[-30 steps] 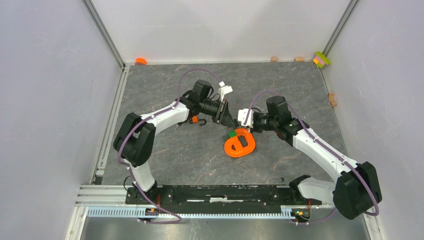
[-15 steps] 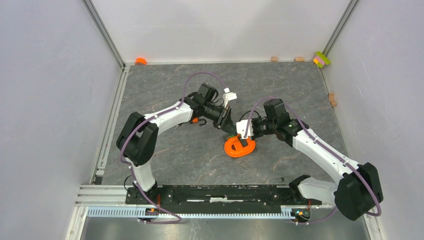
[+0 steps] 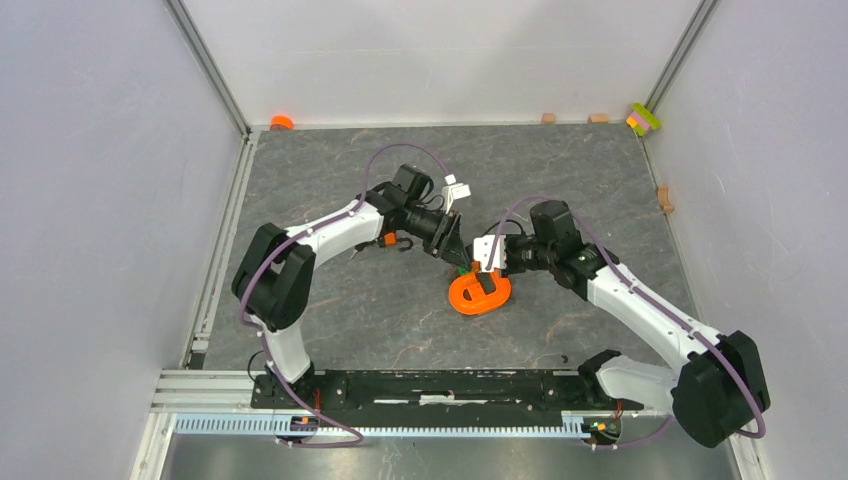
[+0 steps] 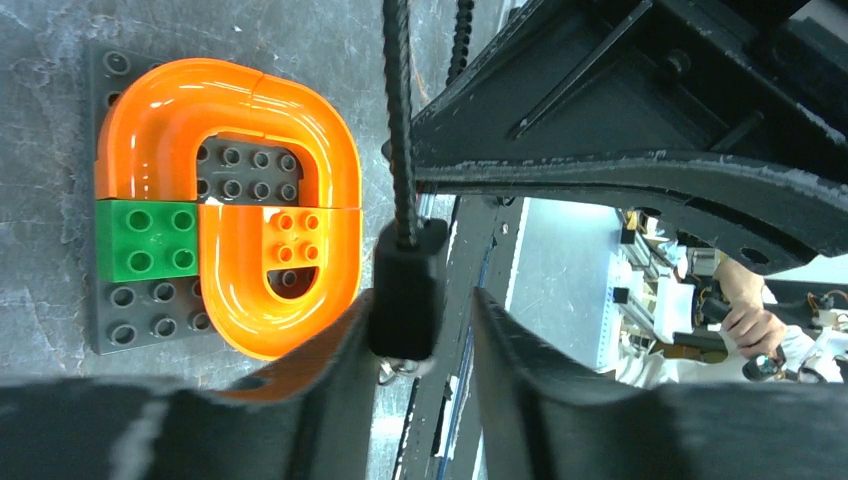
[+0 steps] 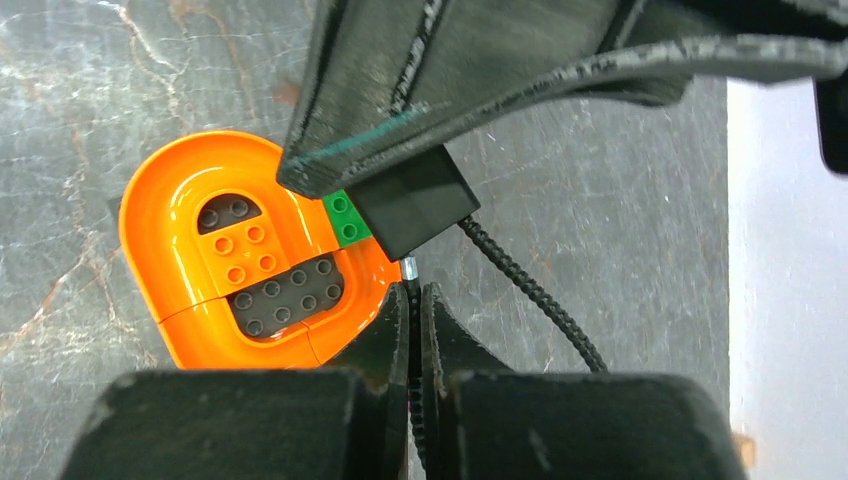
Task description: Unlock with the key
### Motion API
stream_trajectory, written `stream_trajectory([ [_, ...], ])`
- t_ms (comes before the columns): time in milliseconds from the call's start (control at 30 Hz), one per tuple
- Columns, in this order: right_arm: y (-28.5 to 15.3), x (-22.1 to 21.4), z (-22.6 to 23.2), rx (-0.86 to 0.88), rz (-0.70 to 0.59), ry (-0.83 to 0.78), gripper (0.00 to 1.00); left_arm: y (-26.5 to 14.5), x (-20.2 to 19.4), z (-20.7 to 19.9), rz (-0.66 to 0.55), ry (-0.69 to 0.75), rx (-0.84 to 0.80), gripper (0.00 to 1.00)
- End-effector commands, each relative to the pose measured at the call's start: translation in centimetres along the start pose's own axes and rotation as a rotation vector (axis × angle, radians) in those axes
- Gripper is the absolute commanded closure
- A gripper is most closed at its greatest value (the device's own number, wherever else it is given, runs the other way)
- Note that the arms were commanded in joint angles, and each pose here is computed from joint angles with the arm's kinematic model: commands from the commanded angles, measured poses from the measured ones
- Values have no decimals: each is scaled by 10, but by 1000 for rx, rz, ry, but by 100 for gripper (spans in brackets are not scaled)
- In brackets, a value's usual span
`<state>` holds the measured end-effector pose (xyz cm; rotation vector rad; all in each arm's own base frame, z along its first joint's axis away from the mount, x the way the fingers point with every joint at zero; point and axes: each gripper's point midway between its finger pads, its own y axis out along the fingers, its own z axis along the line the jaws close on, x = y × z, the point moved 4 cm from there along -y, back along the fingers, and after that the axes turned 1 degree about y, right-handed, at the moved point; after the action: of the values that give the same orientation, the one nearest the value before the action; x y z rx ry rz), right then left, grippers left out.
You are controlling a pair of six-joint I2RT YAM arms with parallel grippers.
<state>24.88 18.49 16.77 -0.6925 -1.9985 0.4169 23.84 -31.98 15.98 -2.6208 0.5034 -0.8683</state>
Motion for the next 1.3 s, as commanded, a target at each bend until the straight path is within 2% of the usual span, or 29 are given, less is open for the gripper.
stream_trajectory([
  [0,-8,11,-25,-165,-42,34,100,-17,15,-21,-52,59,-14,48],
  [100,-6,13,-25,-166,-64,76,100,-23,24,-21,-83,118,36,40],
  [200,-4,15,-25,-159,-73,113,100,-32,32,-17,-124,206,119,27],
  [333,-1,15,-24,-144,-78,174,100,-54,43,-6,-189,423,324,1],
  [433,2,16,-21,-128,-98,231,100,-67,46,-9,-254,652,431,0],
  [600,7,20,-19,-102,-142,311,100,-64,36,-15,-319,959,438,0],
  [867,11,20,-18,-60,-191,401,100,-36,28,-7,-306,1099,478,0],
  [1000,9,18,-17,-65,-195,408,100,-30,33,-3,-299,1118,509,1],
  [1267,10,16,-16,-47,-213,432,100,-19,37,-4,-258,1157,521,18],
])
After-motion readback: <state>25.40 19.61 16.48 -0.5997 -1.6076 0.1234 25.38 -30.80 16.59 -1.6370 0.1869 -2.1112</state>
